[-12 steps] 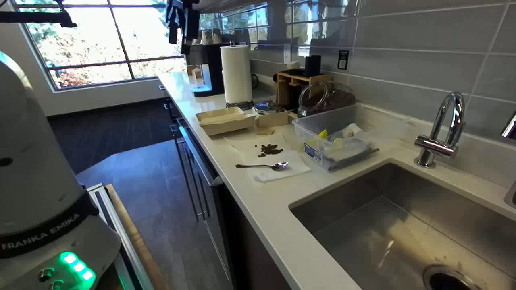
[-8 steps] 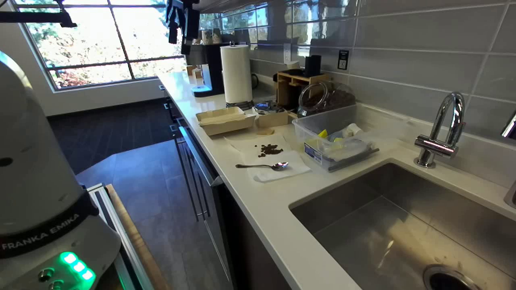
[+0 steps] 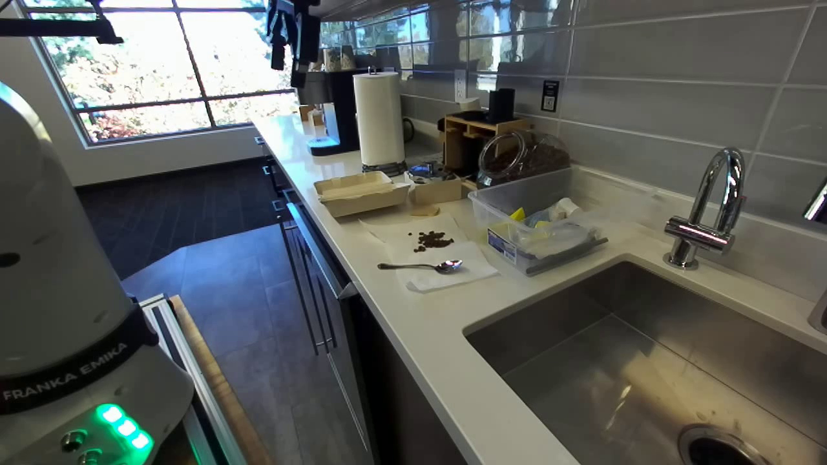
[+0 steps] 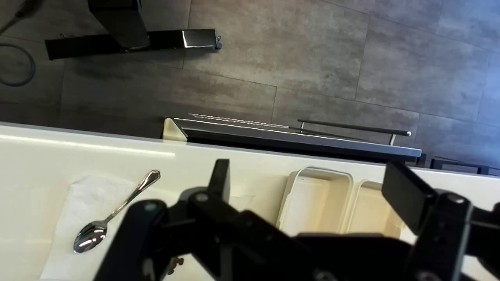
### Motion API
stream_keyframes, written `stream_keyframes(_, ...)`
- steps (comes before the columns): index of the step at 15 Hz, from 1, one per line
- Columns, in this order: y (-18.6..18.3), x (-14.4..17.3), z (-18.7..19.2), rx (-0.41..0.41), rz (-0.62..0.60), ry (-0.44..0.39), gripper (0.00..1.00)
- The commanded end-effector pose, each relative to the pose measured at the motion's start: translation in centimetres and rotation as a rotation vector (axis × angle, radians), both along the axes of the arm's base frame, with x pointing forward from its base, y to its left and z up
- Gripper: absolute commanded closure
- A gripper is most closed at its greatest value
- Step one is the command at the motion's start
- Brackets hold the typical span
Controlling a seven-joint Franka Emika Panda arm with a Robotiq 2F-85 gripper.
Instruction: Use the silver spoon to remove some of the contents on the napkin and put them in the takeaway pack
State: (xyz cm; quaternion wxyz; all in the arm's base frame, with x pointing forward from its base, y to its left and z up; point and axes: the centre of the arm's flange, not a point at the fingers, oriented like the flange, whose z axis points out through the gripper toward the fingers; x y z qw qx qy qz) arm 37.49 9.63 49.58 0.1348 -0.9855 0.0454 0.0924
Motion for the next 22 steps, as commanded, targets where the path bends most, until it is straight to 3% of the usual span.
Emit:
stream_keyframes(1,-1.1,2.1,-1.1,0.061,-0.132,0.049,0.00)
stream_keyframes(5,-2.7,4.8,-4.0,0.074,-0.348,0.068,0.00)
stream_keyframes(10,-4.4,6.4,-8.1,-0.013,-0.597,-0.062,0.00)
stream_keyframes(18,-7.6,8.2,-15.8,-0.271,-0.860,-0.262,0.00)
stream_keyframes(22,-9.4,8.9,-19.8,-0.448,-0.947,-0.268,0.00)
